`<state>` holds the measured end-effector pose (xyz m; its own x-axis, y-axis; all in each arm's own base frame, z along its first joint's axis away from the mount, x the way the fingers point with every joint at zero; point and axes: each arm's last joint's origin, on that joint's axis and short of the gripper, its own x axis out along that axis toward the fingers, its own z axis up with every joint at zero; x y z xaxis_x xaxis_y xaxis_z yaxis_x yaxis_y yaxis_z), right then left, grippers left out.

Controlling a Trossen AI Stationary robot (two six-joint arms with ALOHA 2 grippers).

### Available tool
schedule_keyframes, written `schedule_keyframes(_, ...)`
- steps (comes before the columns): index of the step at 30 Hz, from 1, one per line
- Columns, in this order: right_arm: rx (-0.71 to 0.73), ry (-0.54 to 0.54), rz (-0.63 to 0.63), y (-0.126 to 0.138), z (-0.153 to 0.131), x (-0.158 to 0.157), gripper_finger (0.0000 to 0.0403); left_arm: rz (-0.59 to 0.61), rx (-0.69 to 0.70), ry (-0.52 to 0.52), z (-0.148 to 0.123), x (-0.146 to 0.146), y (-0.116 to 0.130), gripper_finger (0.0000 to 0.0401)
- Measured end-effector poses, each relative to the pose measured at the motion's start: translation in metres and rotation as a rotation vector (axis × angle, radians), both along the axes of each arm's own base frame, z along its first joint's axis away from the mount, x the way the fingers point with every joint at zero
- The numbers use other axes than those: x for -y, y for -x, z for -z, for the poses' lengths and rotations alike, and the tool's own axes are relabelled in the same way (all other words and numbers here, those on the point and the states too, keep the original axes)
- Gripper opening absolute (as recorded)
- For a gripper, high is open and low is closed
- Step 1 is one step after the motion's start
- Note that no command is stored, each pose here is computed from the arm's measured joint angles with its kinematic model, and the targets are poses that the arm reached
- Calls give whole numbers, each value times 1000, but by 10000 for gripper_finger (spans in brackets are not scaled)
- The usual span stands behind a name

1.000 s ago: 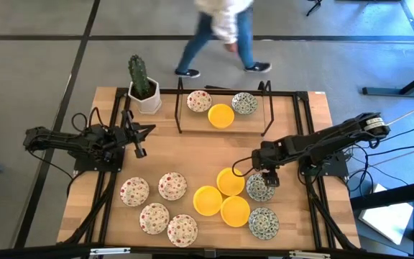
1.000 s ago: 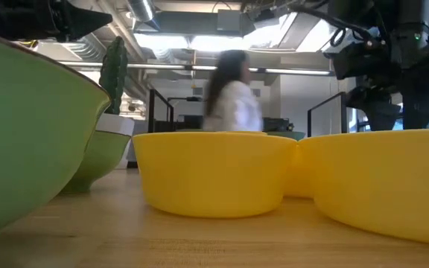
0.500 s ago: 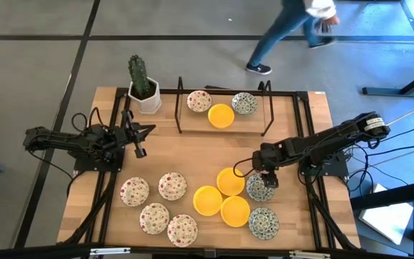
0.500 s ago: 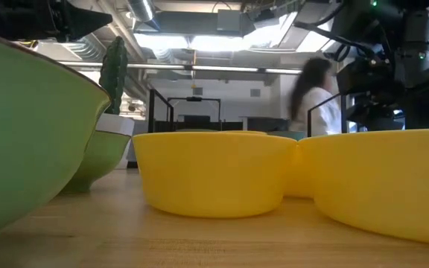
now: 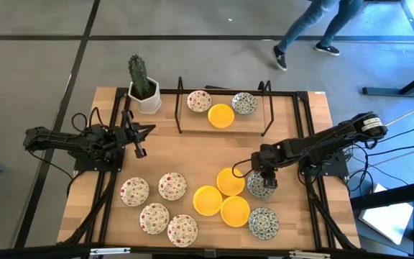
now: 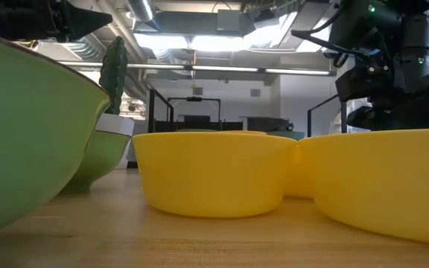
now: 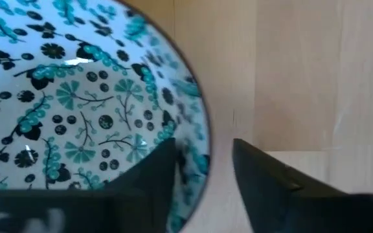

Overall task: Pick & Place Mini bowls
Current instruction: Stack the top blue bowl on top of the blue bowl on the shelf

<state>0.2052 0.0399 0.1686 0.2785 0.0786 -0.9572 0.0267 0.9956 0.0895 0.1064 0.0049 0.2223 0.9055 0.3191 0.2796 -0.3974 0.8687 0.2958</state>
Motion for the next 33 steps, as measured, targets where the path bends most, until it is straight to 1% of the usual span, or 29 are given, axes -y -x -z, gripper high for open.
schedule_keyframes(3, 1, 2, -2, -1, 1, 1, 78, 0, 0, 0, 0, 0, 0, 5)
schedule_keyframes(5, 13, -30, -4, -3, -1, 2, 30, 0, 0, 0, 0, 0, 0, 4)
schedule_keyframes(6, 18, -41, -12, -4, -2, 3, 19, 0, 0, 0, 0, 0, 0, 4)
schedule_keyframes(7, 18, -39, -7, -4, -2, 4, 17, 0, 0, 0, 0, 0, 0, 5)
schedule_keyframes(10, 11, -33, 0, -4, -2, 6, 32, 0, -4, 0, 0, 0, 0, 7)
schedule_keyframes(12, 13, -29, -15, -6, -5, 6, 36, 0, -8, 0, 1, 0, 0, 8)
schedule_keyframes(15, 39, 12, -59, -12, -19, 5, 17, 0, -8, 0, 1, 0, 0, 6)
schedule_keyframes(18, 49, 57, -83, -20, -45, 5, 13, 0, -8, 0, 1, 0, 0, 4)
schedule_keyframes(22, 95, 112, -65, -30, -89, 9, 18, 0, -8, 0, 1, 0, 0, 6)
schedule_keyframes(25, 169, 196, -43, -36, -123, 16, 13, 0, -8, 0, 1, 0, 0, 8)
schedule_keyframes(28, 257, 286, 19, -40, -159, 30, 13, 0, -8, 0, 1, 0, 0, 6)
schedule_keyframes(31, 356, 326, 94, -42, -192, 50, 13, 2, -6, 6, 1, 0, 0, 2)
schedule_keyframes(33, 406, 351, 114, -41, -210, 63, 13, 4, -2, 14, 1, 0, 0, 2)
